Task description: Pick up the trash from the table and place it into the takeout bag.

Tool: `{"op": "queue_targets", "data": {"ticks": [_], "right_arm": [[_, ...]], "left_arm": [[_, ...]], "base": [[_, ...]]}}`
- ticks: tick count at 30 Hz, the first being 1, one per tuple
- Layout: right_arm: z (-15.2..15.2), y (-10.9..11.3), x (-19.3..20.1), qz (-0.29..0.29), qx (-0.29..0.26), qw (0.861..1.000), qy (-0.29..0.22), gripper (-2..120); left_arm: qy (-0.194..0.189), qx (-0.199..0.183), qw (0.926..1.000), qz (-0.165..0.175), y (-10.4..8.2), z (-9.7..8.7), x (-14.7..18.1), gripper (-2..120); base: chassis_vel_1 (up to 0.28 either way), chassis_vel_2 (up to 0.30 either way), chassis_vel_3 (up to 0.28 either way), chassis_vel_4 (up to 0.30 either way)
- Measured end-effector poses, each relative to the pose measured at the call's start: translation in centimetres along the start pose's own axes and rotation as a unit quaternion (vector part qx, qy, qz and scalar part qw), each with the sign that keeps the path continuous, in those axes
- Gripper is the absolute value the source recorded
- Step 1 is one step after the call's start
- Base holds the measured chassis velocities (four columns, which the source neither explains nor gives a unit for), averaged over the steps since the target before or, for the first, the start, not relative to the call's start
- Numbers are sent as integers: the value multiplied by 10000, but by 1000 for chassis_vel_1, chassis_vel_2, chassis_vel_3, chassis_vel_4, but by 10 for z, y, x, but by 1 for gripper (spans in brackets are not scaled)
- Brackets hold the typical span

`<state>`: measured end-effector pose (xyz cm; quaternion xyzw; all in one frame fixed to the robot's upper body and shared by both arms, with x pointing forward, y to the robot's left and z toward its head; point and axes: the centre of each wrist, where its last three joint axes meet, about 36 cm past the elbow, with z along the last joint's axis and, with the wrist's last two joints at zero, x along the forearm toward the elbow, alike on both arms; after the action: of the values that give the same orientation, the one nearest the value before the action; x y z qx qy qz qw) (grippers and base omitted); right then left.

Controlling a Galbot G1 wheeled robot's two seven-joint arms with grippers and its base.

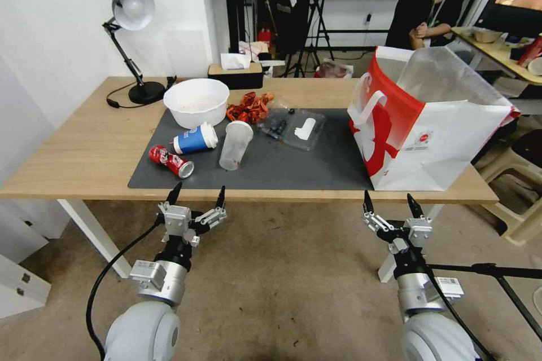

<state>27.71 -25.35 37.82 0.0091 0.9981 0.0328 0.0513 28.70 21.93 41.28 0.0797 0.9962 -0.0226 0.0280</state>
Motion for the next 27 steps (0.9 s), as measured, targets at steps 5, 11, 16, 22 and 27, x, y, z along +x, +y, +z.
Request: {"op": "queue_targets", "data": {"ticks": [5, 11, 16, 22, 27], "right_arm": [[-1, 0, 0, -4, 23, 10000, -8, 98], [-2, 1, -2, -33, 40, 10000, -46, 98], [-2, 3, -5, -79, 24, 9999, -80, 98], [-4, 5, -9, -101, 11, 9999, -116, 98], [-6, 6, -9, -123, -5, 9998, -125, 98]], "left_arm": [[-23, -35, 10000, 45, 5, 3, -9, 100], [38, -105, 9997, -205, 21, 5, -26, 100], [430, 29, 9971, -634, 26, -11, -41, 100], [802, 570, 9908, -933, 26, -32, -57, 100], [1248, 1027, 9799, -1171, 35, -44, -76, 98]], "base": [[0, 0, 0, 0], [0, 0, 0, 0], [0, 0, 0, 0], [0, 0, 0, 0], [0, 0, 0, 0]]}}
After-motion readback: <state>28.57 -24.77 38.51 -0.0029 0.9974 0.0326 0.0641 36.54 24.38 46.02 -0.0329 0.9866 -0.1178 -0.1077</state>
